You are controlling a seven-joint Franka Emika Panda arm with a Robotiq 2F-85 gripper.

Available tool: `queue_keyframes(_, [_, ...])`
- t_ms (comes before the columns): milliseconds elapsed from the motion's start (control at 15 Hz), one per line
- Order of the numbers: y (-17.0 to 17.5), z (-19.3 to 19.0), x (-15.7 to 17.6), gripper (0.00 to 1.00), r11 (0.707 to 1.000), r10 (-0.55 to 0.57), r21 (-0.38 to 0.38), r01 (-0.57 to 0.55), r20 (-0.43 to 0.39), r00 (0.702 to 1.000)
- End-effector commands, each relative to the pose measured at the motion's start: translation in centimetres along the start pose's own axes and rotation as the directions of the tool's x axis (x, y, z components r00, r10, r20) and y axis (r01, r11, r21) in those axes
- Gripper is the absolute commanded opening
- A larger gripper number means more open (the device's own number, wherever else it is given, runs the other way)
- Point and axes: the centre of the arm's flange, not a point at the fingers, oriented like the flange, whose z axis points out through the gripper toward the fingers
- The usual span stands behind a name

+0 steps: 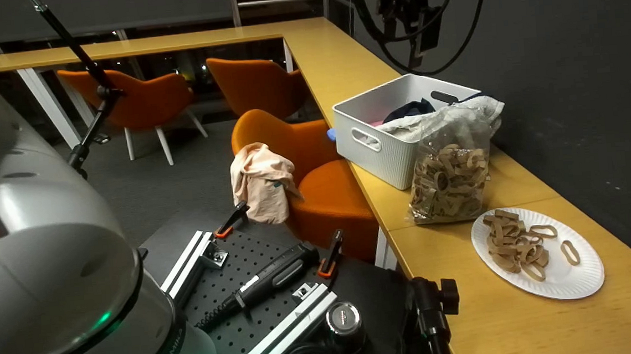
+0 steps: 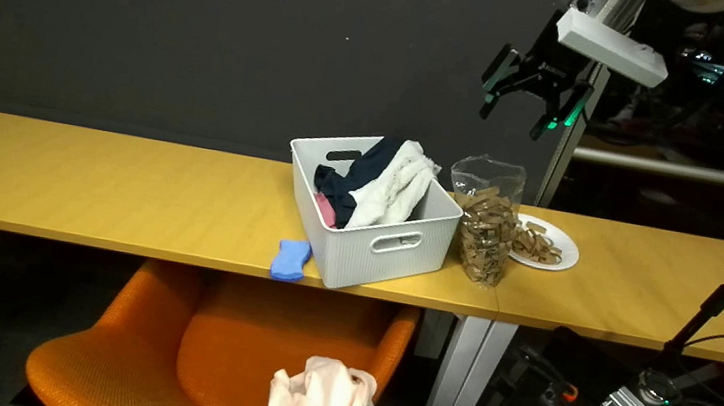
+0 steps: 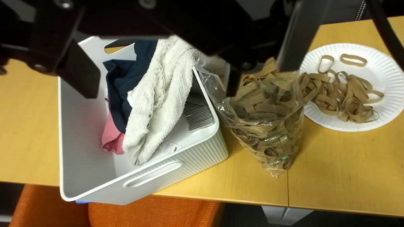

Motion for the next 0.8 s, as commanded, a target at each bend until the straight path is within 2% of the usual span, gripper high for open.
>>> queue_keyframes(0, [-0.1,-0.3,0.7,1.00,1.000,0.007,-0.011,-0.008,-0.017,1.000])
queue_keyframes(333, [3.4,-3.0,6.6,1.00,0.992,0.067,-0.092,-0.083,-0.161,0.985])
queue_keyframes(467, [4.4,-1.9,8.9,1.00,0.986,0.090,-0.121,-0.113,-0.185,0.979])
queue_keyframes(733, [5.5,4.6,11.7,1.00,0.970,0.142,-0.165,-0.177,-0.203,0.969])
